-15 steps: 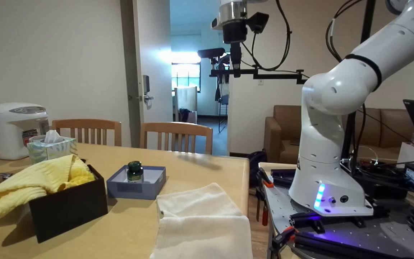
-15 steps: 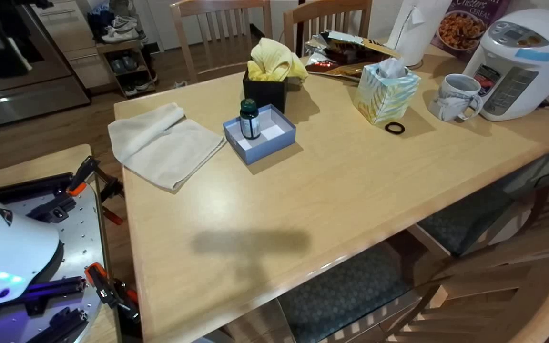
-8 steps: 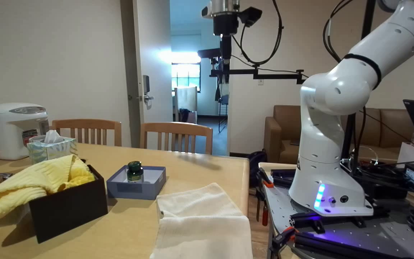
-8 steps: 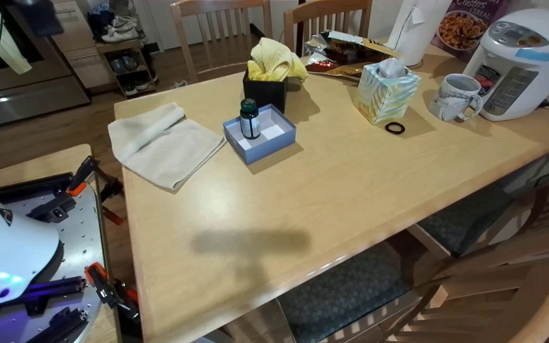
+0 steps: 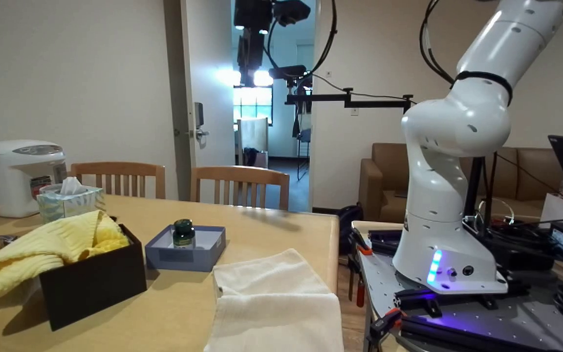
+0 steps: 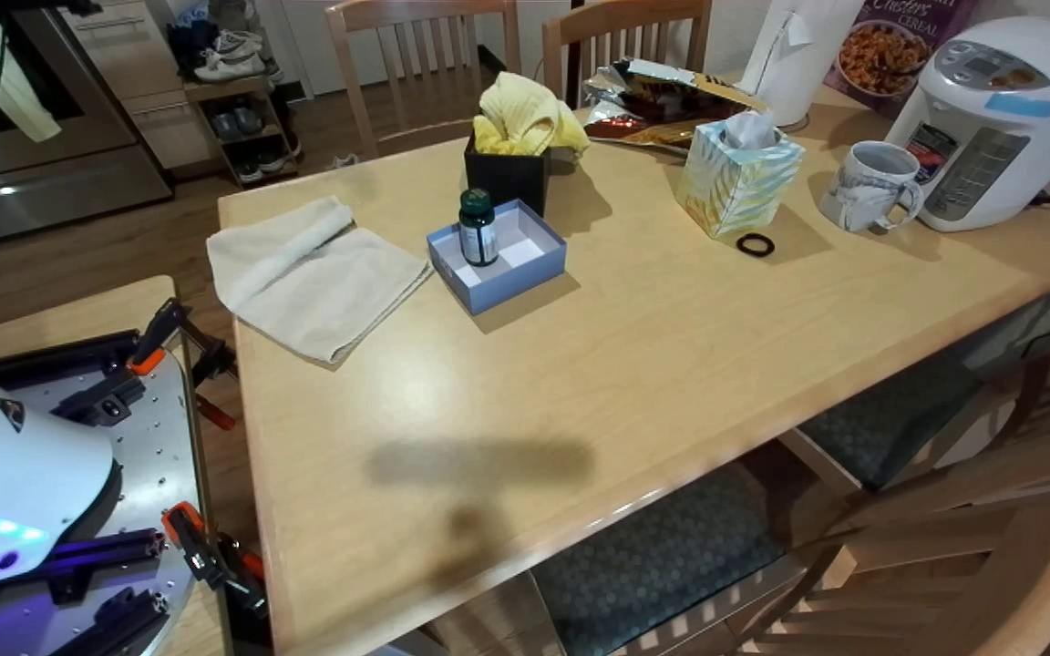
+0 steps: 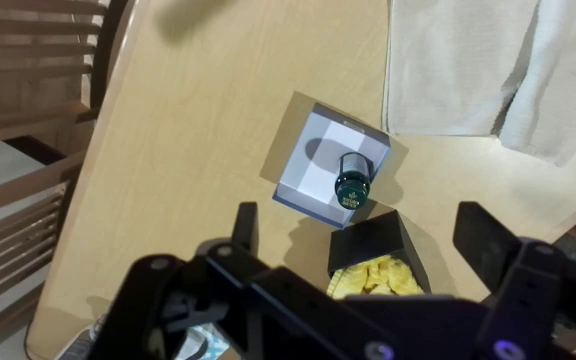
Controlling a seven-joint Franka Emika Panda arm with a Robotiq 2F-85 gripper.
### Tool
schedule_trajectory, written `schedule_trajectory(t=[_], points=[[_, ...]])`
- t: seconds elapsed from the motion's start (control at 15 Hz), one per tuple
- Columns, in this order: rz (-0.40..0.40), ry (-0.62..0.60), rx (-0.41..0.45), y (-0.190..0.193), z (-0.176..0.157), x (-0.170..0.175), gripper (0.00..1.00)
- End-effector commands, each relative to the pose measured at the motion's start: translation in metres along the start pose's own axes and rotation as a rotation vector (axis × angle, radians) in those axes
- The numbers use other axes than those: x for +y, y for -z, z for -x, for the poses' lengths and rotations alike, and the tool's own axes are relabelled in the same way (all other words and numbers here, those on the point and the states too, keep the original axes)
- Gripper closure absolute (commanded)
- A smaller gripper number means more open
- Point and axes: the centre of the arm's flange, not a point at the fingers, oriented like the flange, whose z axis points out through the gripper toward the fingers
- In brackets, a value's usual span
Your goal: Remove the yellow towel from the black box and place it on the table
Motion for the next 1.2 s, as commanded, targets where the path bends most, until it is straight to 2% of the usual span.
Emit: schedule_trajectory(t=[0.0, 0.2, 0.27, 0.4, 0.67, 0.8, 0.93, 1.07, 1.13], points=[[-0.035, 0.112, -0.063, -0.021, -0.072, 0.004, 0.00], [-0.051, 0.181, -0.106, -0.040, -0.103, -0.001, 0.00], [-0.032, 0.128, -0.083, -0.042, -0.073, -0.008, 0.00], [-0.037, 0.150, -0.100, -0.052, -0.091, -0.008, 0.00], [-0.029, 0.179, -0.087, -0.056, -0.098, -0.008, 0.00], [0.048, 0.243, -0.001, -0.056, -0.128, -0.011, 0.00], [0.060, 0.303, 0.115, -0.051, -0.170, -0.011, 0.00], [0.027, 0.354, 0.210, -0.049, -0.211, -0.010, 0.00], [0.020, 0.379, 0.219, -0.052, -0.231, -0.009, 0.00]])
